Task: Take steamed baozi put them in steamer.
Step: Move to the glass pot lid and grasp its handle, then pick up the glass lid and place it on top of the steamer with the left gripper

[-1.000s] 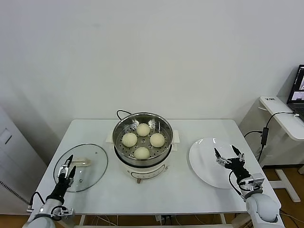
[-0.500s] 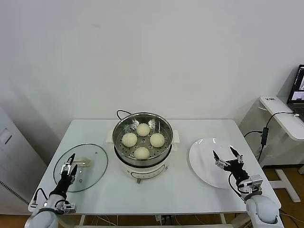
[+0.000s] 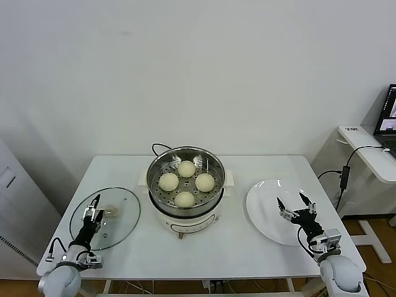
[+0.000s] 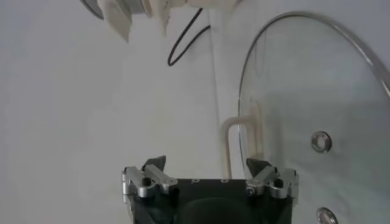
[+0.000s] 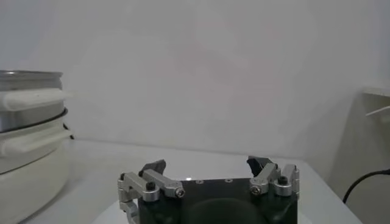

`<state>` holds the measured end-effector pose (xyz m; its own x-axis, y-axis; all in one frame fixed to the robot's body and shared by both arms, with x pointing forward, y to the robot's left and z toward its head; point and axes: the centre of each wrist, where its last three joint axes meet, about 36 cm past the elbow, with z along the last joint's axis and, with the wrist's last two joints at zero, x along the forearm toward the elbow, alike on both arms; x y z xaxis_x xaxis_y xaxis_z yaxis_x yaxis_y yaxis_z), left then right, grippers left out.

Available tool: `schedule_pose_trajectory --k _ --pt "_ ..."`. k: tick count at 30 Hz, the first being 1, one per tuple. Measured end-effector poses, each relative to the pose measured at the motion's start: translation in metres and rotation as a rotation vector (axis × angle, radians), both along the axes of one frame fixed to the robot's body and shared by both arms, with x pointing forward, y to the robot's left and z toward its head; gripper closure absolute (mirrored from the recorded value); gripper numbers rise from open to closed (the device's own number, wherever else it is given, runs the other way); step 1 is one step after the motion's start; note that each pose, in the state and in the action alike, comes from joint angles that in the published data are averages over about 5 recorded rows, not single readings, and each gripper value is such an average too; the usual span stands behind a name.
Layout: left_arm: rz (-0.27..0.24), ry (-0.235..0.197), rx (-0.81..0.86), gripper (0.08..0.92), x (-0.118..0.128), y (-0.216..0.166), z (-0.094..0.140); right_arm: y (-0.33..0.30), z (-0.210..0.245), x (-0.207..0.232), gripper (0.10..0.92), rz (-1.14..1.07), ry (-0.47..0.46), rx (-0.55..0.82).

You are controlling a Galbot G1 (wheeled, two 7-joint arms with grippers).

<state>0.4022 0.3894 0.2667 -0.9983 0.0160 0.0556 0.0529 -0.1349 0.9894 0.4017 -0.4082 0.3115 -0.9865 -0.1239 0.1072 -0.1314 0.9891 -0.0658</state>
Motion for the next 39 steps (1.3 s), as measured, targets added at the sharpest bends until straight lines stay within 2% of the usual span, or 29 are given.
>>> schedule_pose_trajectory --k 5,16,24,30,39 --pt "0.000 0.001 -0.010 0.322 0.006 -0.002 0.000 -0.002 0.001 0.001 0.200 -0.003 -0.002 -0.003" --pt "-0.006 0.031 -0.045 0.642 0.005 -0.002 -0.004 -0.005 0.002 0.004 0.200 -0.009 -0.003 -0.009" --pt "-0.006 0.023 -0.070 0.862 0.002 0.007 0.006 -0.003 0.003 0.007 0.200 -0.003 -0.006 -0.010" --pt "0.006 -0.005 -0.085 0.890 0.002 0.015 0.028 -0.002 0.006 0.010 0.200 0.004 -0.013 -0.011" --pt "0.022 -0.053 -0.106 0.890 0.003 0.024 0.078 -0.001 0.012 0.014 0.200 0.009 -0.025 -0.008"
